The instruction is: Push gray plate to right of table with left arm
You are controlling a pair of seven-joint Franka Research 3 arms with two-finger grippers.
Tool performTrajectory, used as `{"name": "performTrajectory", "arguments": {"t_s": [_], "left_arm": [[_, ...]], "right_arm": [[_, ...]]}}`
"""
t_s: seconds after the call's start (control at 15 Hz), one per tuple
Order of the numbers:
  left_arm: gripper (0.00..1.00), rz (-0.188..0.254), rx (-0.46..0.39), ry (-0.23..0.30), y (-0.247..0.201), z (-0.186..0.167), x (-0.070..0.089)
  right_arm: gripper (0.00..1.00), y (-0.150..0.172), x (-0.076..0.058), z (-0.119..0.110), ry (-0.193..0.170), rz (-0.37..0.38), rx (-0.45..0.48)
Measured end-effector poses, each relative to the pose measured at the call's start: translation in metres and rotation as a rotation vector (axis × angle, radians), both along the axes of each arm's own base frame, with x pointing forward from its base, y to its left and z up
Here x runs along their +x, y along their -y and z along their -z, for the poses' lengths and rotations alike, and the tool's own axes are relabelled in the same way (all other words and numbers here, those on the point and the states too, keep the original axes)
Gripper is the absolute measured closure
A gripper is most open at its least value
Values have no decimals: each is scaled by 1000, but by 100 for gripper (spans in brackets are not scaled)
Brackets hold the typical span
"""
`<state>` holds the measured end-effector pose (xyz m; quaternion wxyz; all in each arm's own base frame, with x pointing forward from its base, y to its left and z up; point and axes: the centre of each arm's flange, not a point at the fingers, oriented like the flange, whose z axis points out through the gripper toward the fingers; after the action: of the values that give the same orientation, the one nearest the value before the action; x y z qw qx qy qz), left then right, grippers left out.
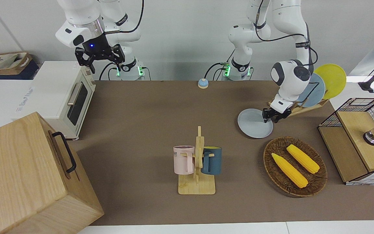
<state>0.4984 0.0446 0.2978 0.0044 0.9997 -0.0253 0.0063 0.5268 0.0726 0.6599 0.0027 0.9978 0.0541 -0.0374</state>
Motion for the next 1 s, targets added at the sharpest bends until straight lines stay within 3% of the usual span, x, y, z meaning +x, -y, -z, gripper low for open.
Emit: {"name": "performTrajectory", "arguments": {"t_s": [0.07, 0.13, 0.4, 0.87, 1.0], "left_arm": [[40, 0, 0, 0, 0, 0, 0], [48, 0, -1, 3, 0, -1, 0], [89, 7, -1, 15, 6, -6, 2], [91, 8, -1, 24, 9, -10, 3], [96, -5, -2, 30, 15, -13, 4]], "right_arm": [[1, 0, 0, 0, 0, 0, 0], [1, 0, 0, 0, 0, 0, 0], [1, 0, 0, 0, 0, 0, 0], [1, 0, 0, 0, 0, 0, 0], [1, 0, 0, 0, 0, 0, 0]]}}
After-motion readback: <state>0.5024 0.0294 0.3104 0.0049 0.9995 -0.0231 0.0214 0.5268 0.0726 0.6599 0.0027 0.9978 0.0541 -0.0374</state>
